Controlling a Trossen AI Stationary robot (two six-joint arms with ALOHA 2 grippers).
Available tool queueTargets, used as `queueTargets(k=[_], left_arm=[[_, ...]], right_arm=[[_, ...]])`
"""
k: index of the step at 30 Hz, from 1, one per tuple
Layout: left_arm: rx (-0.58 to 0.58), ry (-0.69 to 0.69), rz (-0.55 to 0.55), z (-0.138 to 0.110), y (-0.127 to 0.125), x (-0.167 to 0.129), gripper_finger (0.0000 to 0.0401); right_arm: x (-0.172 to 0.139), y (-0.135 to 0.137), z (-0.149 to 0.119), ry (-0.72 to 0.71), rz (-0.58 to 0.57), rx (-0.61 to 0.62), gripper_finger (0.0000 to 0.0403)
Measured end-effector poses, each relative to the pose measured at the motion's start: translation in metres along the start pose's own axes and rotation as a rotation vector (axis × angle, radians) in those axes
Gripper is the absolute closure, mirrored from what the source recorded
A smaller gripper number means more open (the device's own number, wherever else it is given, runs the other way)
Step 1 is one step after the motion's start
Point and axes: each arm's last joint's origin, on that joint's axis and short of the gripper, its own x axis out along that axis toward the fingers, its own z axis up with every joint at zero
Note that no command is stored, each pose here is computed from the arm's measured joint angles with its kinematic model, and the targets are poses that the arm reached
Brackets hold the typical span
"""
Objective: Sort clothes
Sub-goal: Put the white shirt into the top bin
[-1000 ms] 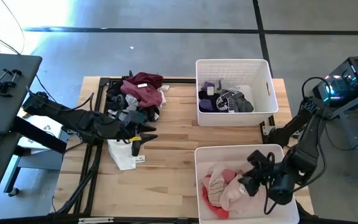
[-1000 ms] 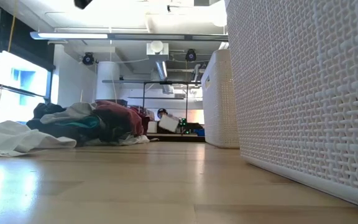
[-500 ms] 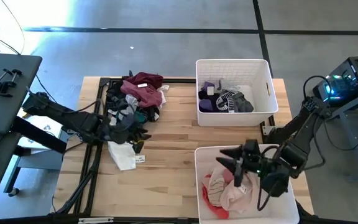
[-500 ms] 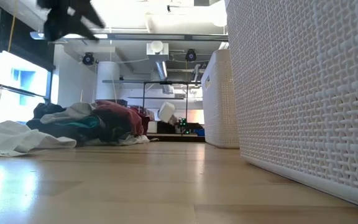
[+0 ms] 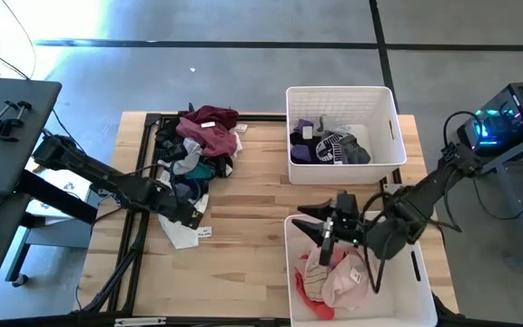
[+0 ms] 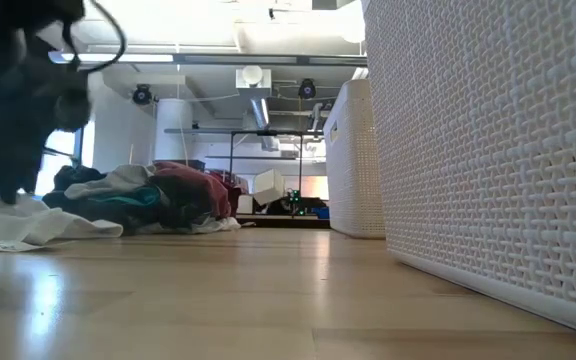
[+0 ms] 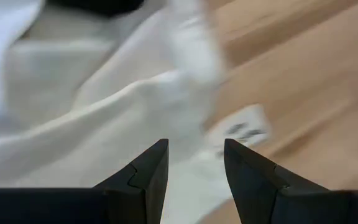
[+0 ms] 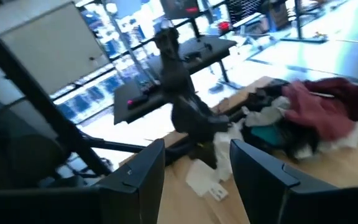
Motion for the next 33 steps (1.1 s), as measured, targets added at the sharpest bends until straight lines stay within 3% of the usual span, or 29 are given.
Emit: queueTargets(k=[8, 12, 15, 23, 27, 33], left_arm=[[-0.047, 0.079, 0.133, -0.007, 0.033, 0.024, 0.0256], [-0.039, 0.057, 0.156, -0.007, 0.039, 0.028, 0.0256], [0.031, 0.054, 0.136, -0.007, 0.038, 0.029, 0.0268], [0.164, 0.02, -0.012, -0.005, 0.024, 0.031, 0.0388], [0.21, -0.004, -0.098, -0.004, 0.011, 0.026, 0.0394], [0.418, -0.125, -0.3, 0.006, -0.04, -0.021, 0.0399]], right_arm=[[0.009, 0.007, 0.027, -0.14, 0.139, -0.12, 0.0234], [0.016, 0.003, 0.036, -0.195, 0.132, -0.176, 0.0234], [0.022, -0.001, 0.039, -0.198, 0.115, -0.17, 0.0234], [0.028, -0.006, 0.039, -0.174, 0.14, -0.215, 0.0234], [0.027, -0.005, 0.039, -0.176, 0.136, -0.237, 0.0234], [0.025, -0.007, 0.03, -0.107, 0.102, -0.286, 0.0237]])
